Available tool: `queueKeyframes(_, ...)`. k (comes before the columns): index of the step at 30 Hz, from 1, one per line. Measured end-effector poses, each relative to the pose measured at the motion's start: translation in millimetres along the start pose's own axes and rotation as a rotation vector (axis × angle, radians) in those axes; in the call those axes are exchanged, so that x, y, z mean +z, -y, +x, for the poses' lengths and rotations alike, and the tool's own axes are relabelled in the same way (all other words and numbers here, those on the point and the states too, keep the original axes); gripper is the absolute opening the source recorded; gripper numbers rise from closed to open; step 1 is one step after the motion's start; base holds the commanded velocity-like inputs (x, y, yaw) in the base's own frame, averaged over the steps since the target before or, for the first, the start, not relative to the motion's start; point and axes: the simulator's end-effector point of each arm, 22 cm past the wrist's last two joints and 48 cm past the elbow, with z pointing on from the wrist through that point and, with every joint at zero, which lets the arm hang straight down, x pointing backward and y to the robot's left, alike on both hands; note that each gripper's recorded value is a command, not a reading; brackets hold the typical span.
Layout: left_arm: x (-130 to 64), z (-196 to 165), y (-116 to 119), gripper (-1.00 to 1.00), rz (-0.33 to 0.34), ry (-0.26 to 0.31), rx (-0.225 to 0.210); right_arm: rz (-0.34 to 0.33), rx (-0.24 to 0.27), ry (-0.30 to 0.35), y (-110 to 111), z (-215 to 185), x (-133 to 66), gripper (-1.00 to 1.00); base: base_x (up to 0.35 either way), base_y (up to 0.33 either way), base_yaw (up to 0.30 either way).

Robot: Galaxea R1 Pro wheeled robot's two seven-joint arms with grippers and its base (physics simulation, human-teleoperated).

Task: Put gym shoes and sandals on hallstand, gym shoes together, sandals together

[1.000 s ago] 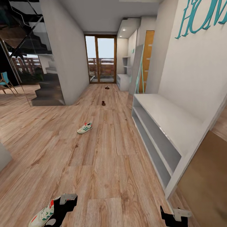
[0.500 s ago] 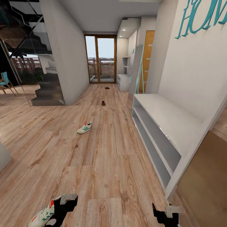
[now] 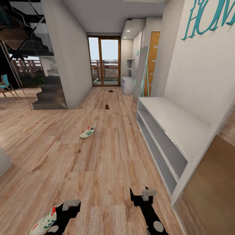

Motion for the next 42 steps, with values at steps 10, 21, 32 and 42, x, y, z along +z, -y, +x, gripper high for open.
queueKeyframes(10,1.6,-7,3,1.0,0.006,0.013,0.005,-0.015,0.003,-0.041,-12,-19,15.5,1.0,0.044,0.0,0.0)
queueKeyframes(21,6.0,-31,3,1.0,0.005,0.063,0.0,-0.014,0.002,-0.049,-12,-17,16.0,1.0,0.183,0.0,0.0)
queueKeyframes(32,6.4,-35,4,1.0,0.007,0.072,-0.002,-0.02,0.0,-0.048,-12,-18,16.0,1.0,0.321,0.0,0.0)
queueKeyframes(42,6.4,-36,5,1.0,0.012,0.073,-0.002,-0.02,0.0,-0.047,-12,-18,16.1,1.0,0.32,-0.076,0.0)
